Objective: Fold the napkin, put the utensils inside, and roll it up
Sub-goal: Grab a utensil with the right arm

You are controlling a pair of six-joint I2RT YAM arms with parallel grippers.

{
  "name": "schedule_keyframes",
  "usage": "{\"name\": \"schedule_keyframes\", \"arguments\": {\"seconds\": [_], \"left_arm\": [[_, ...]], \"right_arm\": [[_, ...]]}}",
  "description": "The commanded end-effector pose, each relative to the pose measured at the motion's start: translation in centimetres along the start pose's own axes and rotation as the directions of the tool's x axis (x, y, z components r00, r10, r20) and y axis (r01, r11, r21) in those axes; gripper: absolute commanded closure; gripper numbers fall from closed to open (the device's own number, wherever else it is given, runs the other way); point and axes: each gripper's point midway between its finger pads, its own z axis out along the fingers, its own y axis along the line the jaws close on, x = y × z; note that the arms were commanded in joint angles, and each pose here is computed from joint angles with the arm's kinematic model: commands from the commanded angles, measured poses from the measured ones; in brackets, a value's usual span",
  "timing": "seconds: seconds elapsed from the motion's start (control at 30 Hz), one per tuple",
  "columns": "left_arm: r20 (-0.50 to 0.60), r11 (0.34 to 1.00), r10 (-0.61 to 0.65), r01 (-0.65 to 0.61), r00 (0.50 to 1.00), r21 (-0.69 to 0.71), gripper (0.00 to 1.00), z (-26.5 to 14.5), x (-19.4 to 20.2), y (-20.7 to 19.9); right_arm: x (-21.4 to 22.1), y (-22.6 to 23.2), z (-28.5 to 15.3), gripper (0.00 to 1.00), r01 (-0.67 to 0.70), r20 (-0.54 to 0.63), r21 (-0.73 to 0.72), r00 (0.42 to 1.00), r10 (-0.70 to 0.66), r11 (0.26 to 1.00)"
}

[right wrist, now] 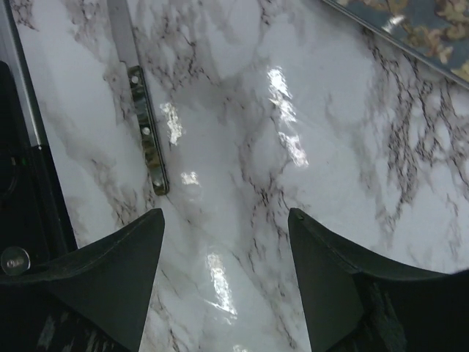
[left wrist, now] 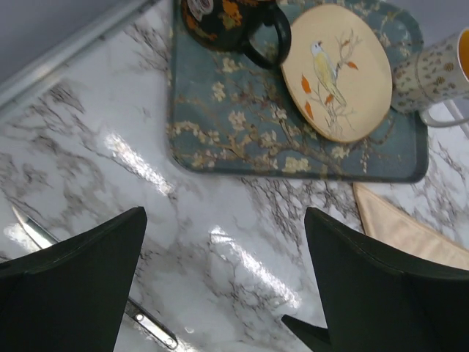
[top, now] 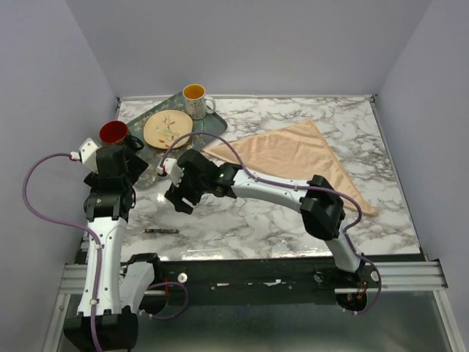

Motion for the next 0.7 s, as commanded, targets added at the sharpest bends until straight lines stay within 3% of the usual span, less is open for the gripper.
{"name": "schedule_keyframes", "arguments": {"seconds": [0.0, 0.23, 0.53, 0.67], "left_arm": [[0.178, 0.988, 0.1, -0.077, 0.979, -0.13, 0.01, -1.2, -5.0, 2.3], [0.107, 0.975, 0.084, -0.059, 0.991, -0.215, 0.05, -0.1, -2.2, 5.6], [0.043, 0.962, -0.045, 0.055, 0.998, -0.269, 0.14, 0.7, 1.1, 8.8], [-0.038, 0.946, -0.134, 0.116, 0.99, -0.302, 0.19, 2.0, 3.1, 10.1]], "right_arm": [[-1.2, 2.9, 3.6, 0.25, 0.106, 0.012, -0.066, 0.994, -0.106, 0.992], [-0.3, 5.2, 6.9, 0.32, 0.127, -0.023, -0.103, 0.991, -0.13, 0.987], [3.0, 7.3, 8.8, 0.35, 0.178, -0.101, -0.15, 0.976, -0.194, 0.973], [4.2, 9.2, 9.1, 0.35, 0.221, -0.119, -0.186, 0.962, -0.245, 0.957]]}}
